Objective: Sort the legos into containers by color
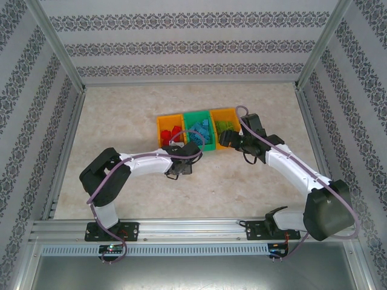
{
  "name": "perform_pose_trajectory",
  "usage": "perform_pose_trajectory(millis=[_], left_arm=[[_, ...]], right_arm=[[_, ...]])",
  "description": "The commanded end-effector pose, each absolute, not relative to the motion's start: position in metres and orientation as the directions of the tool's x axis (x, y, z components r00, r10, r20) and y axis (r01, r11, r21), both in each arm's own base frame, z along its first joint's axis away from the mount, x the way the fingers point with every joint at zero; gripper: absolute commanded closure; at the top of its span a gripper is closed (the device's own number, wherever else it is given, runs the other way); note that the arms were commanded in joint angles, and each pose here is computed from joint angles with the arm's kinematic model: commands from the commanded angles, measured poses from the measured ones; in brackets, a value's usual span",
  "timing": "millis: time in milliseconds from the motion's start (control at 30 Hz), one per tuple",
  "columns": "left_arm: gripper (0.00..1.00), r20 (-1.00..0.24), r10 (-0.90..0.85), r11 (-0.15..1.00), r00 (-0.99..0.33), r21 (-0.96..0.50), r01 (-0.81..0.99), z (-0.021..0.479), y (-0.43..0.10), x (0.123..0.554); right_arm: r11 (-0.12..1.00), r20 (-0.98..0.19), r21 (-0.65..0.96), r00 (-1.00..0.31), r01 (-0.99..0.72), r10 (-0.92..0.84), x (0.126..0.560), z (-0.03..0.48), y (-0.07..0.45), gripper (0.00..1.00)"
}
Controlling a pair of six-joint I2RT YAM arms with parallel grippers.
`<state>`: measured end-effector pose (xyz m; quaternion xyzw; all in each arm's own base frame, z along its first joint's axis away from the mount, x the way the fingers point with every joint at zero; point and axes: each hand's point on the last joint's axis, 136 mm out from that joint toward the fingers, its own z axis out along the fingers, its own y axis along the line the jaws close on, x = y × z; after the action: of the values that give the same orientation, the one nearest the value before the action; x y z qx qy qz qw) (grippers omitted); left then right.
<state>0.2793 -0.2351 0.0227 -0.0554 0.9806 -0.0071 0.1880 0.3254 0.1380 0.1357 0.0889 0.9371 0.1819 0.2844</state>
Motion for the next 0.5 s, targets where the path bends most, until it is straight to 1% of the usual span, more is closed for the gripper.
perform_pose_trajectory(millis=[0, 167, 333, 467], left_arm=[[0.45, -0.288, -0.089, 0.995, -0.953, 0.025, -0.101, 0.017, -0.222, 0.253], [0.45, -0.386, -0.056, 0.996, -0.921, 0.043, -0.079, 0.062, -0.219, 0.269], [0.43, -0.508, -0.011, 0.996, -0.861, 0.074, -0.056, 0.119, -0.209, 0.298], [0.42, -0.564, -0.015, 0.997, -0.826, 0.059, -0.058, 0.146, -0.199, 0.326]], right_arm=[[0.914, -0.516, 0.396, -0.804, 0.083, 0.296, 0.324, 0.141, 0.131, 0.16], [0.921, -0.522, 0.377, -0.800, 0.095, 0.296, 0.317, 0.138, 0.123, 0.16], [0.927, -0.512, 0.359, -0.807, 0.110, 0.294, 0.305, 0.126, 0.115, 0.16], [0.927, -0.501, 0.353, -0.811, 0.128, 0.303, 0.294, 0.116, 0.110, 0.16]])
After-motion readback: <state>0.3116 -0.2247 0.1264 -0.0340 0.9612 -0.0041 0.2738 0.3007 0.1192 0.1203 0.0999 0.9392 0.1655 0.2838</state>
